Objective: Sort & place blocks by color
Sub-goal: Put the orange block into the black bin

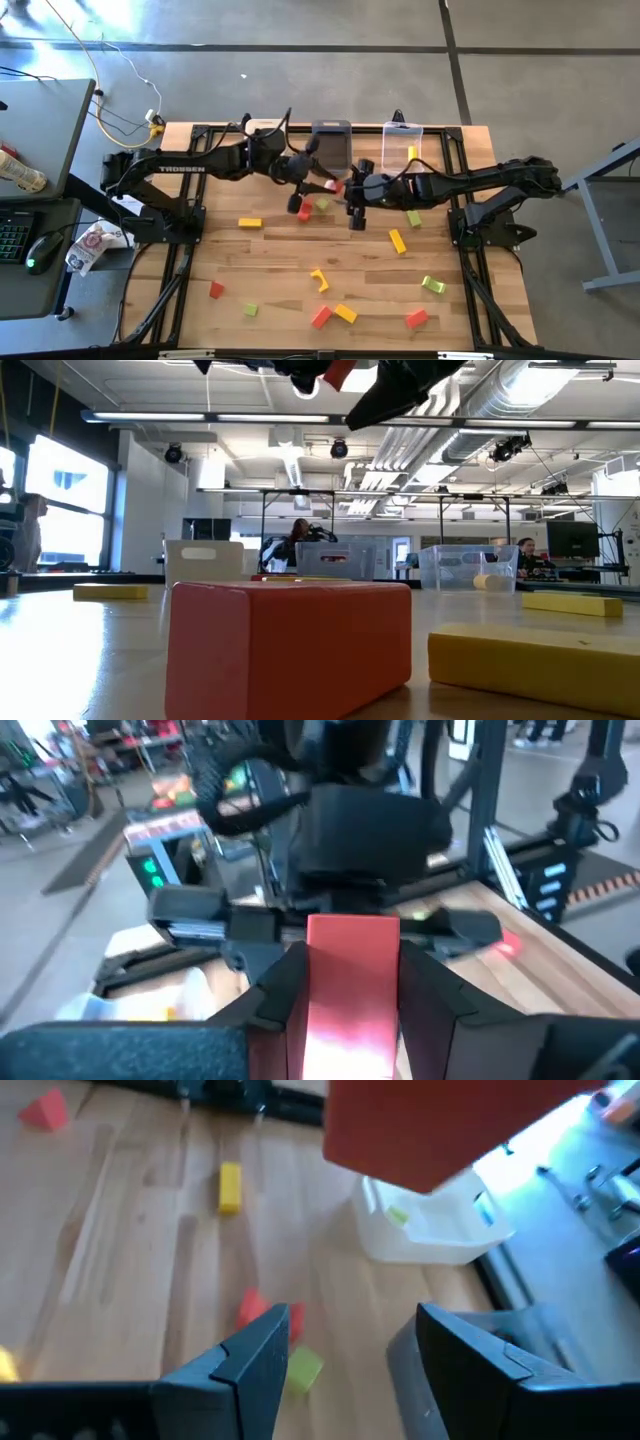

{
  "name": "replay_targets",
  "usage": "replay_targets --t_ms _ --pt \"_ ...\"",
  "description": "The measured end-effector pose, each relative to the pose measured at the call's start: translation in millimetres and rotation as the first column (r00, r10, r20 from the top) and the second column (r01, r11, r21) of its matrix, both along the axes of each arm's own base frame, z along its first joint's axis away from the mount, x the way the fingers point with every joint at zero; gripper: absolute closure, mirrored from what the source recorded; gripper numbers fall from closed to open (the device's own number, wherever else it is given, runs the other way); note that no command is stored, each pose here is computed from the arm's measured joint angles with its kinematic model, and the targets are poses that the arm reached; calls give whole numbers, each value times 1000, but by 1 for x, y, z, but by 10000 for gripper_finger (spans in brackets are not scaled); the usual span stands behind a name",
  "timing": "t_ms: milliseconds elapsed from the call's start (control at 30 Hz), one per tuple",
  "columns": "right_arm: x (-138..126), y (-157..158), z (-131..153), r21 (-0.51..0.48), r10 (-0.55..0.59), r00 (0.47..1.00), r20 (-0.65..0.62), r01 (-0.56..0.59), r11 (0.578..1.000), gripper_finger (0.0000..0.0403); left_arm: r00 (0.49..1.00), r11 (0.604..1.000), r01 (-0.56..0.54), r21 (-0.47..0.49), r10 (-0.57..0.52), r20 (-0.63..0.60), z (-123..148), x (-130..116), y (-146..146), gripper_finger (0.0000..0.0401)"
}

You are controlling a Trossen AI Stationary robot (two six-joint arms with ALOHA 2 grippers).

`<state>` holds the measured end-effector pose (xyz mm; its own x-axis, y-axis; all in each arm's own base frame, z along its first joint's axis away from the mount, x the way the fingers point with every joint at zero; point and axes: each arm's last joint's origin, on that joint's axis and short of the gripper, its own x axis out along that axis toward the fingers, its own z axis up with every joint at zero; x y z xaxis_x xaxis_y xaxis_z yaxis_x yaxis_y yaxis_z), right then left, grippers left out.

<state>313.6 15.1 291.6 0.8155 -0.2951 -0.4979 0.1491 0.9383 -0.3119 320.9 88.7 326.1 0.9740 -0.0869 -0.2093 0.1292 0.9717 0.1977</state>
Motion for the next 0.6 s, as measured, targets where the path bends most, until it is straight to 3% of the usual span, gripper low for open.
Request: replay_targets --t_ms 600 --pt "7 -5 20 -102 -127 969 212 152 983 199 993 999 -28 -27 31 115 17 -16 29 309"
